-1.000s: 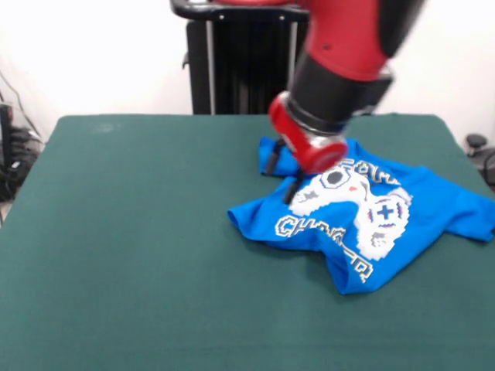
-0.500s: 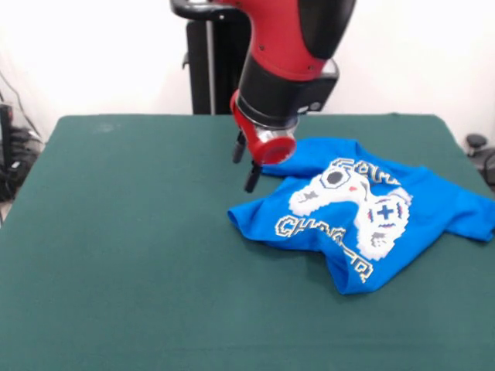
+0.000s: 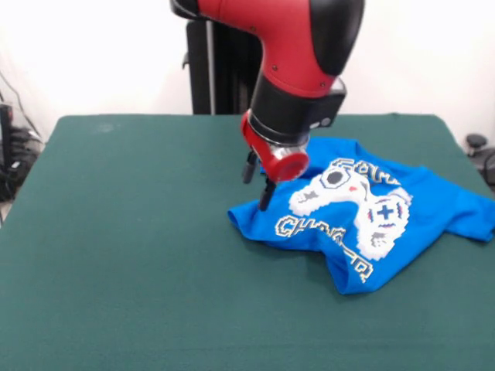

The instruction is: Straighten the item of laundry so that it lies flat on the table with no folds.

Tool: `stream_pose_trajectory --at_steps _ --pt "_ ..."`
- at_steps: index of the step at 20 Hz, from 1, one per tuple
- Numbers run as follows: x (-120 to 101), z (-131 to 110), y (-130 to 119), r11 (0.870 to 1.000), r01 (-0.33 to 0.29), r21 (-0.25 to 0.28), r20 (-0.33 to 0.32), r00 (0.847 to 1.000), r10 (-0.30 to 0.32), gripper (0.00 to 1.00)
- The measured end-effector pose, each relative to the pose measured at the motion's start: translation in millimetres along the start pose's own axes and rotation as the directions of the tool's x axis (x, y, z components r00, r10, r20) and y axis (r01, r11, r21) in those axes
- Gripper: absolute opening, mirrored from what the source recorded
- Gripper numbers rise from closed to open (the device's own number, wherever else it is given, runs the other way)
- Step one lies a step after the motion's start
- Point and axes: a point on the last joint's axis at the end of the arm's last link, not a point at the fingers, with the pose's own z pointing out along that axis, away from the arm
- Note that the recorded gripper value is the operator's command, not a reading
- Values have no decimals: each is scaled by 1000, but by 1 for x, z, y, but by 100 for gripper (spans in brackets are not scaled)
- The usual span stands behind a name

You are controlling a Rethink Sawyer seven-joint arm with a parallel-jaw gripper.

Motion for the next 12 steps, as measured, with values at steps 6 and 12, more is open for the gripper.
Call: stream_pose_trajectory --at_steps 6,12 --pt "3 10 4 999 17 -33 -11 1000 -18 100" --pt "0 24 -4 998 52 -28 1 999 -52 100"
